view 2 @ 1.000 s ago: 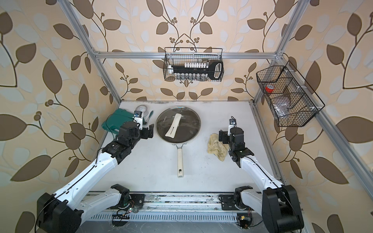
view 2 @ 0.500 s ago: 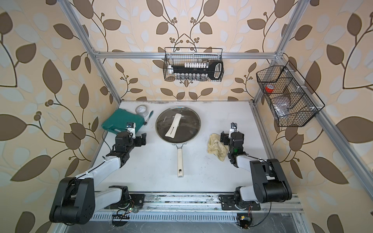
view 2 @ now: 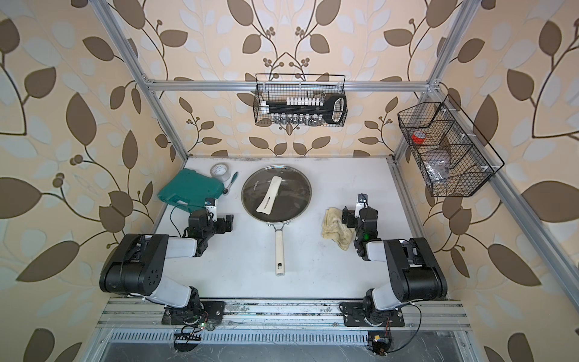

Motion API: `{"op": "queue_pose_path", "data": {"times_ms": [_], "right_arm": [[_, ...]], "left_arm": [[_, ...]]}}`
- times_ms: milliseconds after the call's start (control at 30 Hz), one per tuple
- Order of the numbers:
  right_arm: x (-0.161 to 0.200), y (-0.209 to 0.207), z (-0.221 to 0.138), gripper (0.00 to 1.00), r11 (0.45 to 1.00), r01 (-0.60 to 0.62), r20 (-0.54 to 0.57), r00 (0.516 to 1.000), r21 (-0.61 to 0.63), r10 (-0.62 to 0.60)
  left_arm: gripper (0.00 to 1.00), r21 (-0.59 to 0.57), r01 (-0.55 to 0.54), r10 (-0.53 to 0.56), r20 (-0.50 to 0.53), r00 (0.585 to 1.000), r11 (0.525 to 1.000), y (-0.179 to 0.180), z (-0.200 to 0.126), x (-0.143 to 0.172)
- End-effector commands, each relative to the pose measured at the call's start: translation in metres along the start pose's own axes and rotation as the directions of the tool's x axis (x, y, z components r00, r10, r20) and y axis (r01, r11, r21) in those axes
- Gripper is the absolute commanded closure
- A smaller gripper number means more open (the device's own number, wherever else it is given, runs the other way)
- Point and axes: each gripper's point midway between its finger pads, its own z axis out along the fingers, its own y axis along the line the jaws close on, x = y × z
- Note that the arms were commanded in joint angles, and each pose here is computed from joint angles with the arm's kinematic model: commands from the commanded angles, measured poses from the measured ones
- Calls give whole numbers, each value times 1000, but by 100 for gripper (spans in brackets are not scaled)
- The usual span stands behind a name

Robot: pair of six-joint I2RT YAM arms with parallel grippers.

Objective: Wipe the pot lid with a cloth
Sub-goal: Reset both arms

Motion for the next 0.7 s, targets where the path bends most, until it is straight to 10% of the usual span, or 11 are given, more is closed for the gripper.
{"op": "queue_pose_path", "data": {"times_ms": [0, 667], "right_arm": [[-10, 3, 3, 4, 1000, -7, 25, 1000, -21, 7], [-10, 2, 3, 4, 1000, -9, 23, 1000, -23, 9]], "left_arm": [[1, 3, 11, -11, 105, 994, 1000, 1, -3, -35], [1, 0, 12, -12, 104, 994, 1000, 1, -3, -35]]}}
